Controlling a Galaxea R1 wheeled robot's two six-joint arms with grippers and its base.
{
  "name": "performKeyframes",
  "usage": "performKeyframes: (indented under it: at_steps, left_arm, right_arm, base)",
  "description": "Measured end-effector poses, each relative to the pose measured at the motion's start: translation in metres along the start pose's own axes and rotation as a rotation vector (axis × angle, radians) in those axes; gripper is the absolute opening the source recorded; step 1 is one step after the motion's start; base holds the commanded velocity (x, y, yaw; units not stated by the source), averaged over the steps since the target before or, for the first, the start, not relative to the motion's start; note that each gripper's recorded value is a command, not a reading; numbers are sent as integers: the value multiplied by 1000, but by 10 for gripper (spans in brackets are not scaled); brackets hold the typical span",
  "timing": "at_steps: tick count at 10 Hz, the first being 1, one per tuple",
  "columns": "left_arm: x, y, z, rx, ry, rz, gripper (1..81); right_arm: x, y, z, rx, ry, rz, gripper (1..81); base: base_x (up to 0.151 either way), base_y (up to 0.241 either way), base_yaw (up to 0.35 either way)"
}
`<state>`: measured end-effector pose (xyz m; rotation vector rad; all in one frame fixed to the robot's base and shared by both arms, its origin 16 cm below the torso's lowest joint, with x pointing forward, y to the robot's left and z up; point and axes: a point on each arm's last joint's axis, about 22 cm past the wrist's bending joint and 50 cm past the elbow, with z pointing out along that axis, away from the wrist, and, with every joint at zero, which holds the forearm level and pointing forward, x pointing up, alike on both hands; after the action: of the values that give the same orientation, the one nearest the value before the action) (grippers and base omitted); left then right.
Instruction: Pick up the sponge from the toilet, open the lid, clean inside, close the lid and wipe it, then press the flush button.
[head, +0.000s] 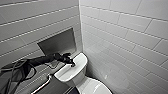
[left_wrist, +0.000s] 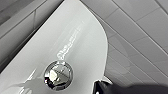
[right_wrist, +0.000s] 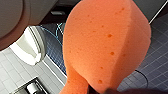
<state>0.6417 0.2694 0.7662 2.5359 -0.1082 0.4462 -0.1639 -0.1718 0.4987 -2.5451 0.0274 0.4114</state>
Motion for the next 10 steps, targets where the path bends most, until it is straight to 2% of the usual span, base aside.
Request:
performKeyframes:
  at_steps: [5,8,10]
  left_arm:
    - [18,-1,16,64,-26,29,10]
    - [14,-15,45,85,-66,29,10]
    - [12,-23,51,107,-82,30,10]
  right_arm:
    - [-1,1,0,-2,-2,2,10]
    - [-20,0,0,1,-43,29,10]
    - [-17,2,0,-4,-41,30,10]
  base:
    - [0,0,0]
    - [0,0,0]
    - [0,0,0]
